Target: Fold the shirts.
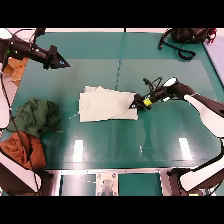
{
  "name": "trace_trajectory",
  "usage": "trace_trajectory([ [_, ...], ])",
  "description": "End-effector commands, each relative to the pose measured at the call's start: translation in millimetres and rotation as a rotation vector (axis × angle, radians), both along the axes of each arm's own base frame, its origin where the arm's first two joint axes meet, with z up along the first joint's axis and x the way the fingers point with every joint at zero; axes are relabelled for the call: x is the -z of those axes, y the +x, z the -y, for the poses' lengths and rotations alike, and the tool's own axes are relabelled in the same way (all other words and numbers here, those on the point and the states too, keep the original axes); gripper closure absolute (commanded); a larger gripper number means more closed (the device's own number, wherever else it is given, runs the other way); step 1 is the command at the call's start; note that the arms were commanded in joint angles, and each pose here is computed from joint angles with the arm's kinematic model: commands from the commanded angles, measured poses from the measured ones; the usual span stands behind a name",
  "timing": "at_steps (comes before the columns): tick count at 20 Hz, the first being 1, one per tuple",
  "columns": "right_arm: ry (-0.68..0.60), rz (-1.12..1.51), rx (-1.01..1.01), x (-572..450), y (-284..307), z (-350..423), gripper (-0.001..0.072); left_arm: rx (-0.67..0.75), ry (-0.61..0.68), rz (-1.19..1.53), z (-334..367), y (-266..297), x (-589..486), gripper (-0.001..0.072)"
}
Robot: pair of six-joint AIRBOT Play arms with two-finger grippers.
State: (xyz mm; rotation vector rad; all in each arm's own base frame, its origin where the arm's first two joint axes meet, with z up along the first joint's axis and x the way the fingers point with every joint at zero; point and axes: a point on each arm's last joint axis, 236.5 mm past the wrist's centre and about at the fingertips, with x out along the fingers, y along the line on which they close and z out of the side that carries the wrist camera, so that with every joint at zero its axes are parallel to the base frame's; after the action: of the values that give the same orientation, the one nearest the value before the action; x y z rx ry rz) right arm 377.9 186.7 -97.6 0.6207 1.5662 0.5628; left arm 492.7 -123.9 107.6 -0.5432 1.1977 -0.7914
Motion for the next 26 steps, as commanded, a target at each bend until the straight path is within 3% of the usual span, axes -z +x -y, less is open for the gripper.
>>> trace_trajectory([
  [1,0.172,0.132,0.064,-49,41,-24,0.0697,-0.001,0.001,0.001,0,0,0,0.0684],
  [5,0.169,0.294,0.262,-121,100,54,0.0698,0.003,0.001,-0.003,0,-1,0,0.0684],
  [9,0.067,0.372,0.575,-165,100,216,0.0698,0.003,0.001,-0.002,0,-1,0,0.0684],
  [13,-0.162,0.346,0.897,-165,25,388,0.0699,0.002,0.001,0.0,0,-1,0,0.0684],
  [17,-0.252,0.252,1.189,-149,-80,497,0.0698,0.007,0.004,0.018,-1,1,0,0.0684],
  [22,-0.324,-0.02,1.391,-63,-196,525,0.0698,0.013,0.005,0.024,-1,1,0,0.0684],
  [26,-0.411,-0.16,1.369,-33,-246,524,0.0698,0.013,0.006,0.023,-1,1,0,0.0684],
])
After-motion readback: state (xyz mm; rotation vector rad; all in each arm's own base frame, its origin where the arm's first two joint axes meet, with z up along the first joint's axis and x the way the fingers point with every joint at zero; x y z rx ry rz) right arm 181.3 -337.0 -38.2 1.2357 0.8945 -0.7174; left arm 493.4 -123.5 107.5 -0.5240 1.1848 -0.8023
